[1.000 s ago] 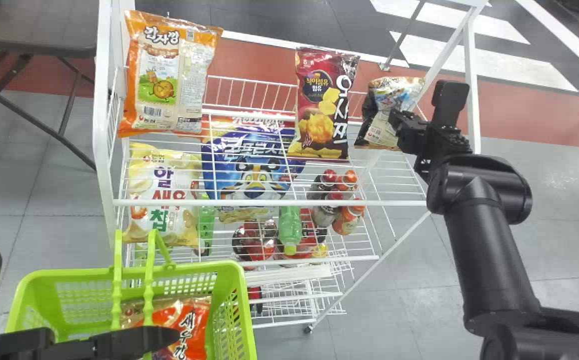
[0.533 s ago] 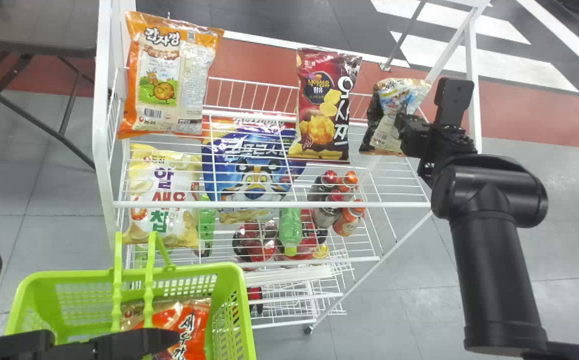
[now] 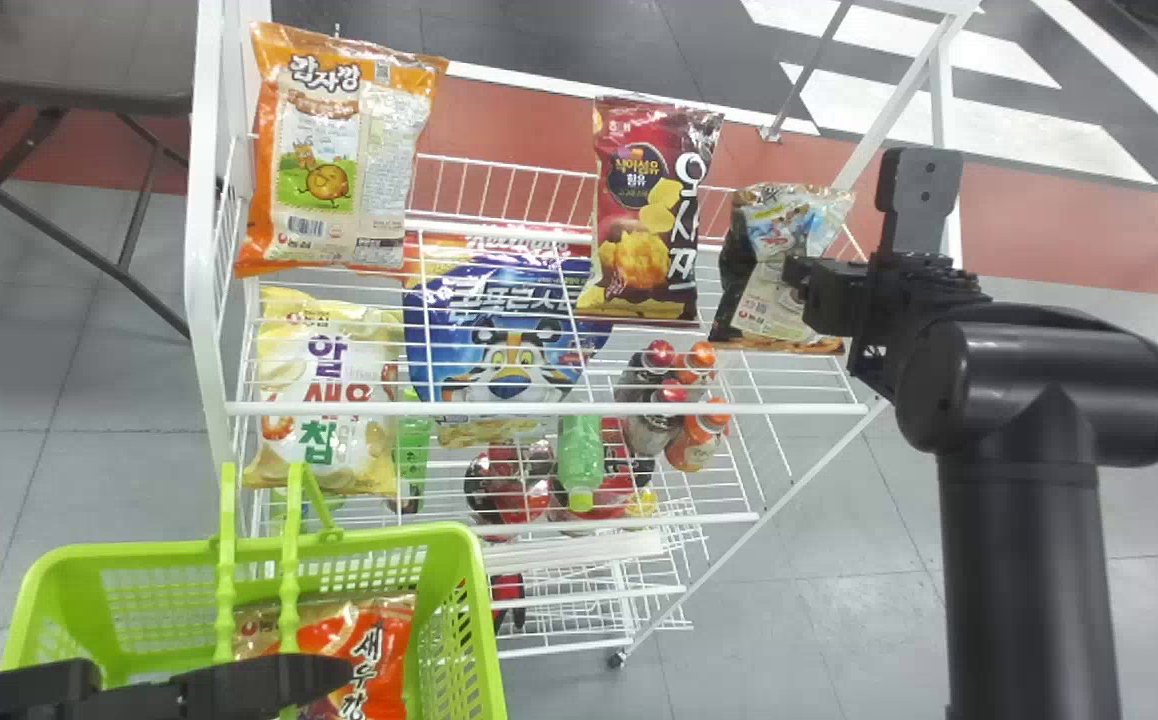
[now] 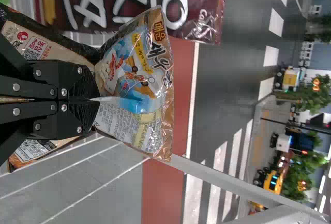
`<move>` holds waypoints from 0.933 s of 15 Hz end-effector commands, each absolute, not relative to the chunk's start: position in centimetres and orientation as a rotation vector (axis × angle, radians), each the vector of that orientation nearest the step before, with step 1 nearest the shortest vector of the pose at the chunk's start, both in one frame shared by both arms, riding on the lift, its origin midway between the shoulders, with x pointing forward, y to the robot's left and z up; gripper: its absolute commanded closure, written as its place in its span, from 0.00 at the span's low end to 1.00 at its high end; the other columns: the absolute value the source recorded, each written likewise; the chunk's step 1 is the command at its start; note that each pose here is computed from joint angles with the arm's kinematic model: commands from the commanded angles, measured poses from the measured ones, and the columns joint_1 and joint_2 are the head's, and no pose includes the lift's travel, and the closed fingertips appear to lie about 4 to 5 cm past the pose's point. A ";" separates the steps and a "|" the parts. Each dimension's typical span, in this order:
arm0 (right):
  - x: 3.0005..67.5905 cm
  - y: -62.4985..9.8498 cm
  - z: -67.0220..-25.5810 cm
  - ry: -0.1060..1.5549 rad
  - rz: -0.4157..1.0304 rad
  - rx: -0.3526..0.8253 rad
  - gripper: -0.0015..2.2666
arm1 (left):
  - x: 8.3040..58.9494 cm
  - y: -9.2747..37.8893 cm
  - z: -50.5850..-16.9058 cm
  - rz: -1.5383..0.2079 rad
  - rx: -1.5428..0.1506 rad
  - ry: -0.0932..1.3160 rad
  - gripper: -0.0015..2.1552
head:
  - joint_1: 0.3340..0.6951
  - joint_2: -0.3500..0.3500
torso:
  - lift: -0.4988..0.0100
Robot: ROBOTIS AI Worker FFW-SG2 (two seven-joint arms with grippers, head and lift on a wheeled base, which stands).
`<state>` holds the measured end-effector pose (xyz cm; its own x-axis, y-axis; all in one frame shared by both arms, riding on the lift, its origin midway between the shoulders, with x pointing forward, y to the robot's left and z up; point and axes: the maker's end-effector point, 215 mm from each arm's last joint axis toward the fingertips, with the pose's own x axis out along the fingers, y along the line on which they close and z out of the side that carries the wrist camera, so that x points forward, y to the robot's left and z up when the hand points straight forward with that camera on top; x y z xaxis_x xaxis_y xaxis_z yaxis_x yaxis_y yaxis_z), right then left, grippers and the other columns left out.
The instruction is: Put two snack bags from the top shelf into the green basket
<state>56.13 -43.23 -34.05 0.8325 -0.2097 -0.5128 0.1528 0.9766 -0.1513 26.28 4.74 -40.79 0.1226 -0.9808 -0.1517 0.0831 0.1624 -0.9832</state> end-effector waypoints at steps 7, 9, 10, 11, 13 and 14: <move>47.4 -27.3 -36.2 0.681 0.113 -0.142 0.99 | 26.3 4.8 -40.8 -1.051 -1.093 1.129 1.00 | 1.00 0.00 | 0.98; 44.9 -22.8 -37.5 0.735 0.234 -0.112 0.99 | 26.3 4.9 -40.8 -1.050 -1.096 1.128 1.00 | 1.00 0.00 | 0.98; 44.2 -21.4 -37.8 0.740 0.266 -0.117 0.99 | 26.3 4.9 -40.8 -1.051 -1.097 1.127 1.00 | 1.00 0.02 | 0.98; 42.9 -19.6 -38.8 0.771 0.308 -0.116 0.99 | 26.3 4.9 -40.8 -1.051 -1.100 1.128 1.00 | 1.00 0.07 | 0.98; 41.1 -16.2 -40.1 0.799 0.384 -0.124 0.99 | 26.3 4.9 -40.9 -1.049 -1.102 1.128 1.00 | 1.00 0.12 | 0.98; 40.1 -14.4 -40.8 0.814 0.426 -0.128 0.99 | 26.3 4.9 -40.8 -1.051 -1.104 1.127 1.00 | 1.00 0.14 | 0.98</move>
<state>41.63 -17.13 -39.71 0.6448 0.2742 -0.7135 -0.3640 0.9310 0.0289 26.43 4.93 -40.81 0.1314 -0.9816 -0.1386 0.0718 0.1489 -0.9862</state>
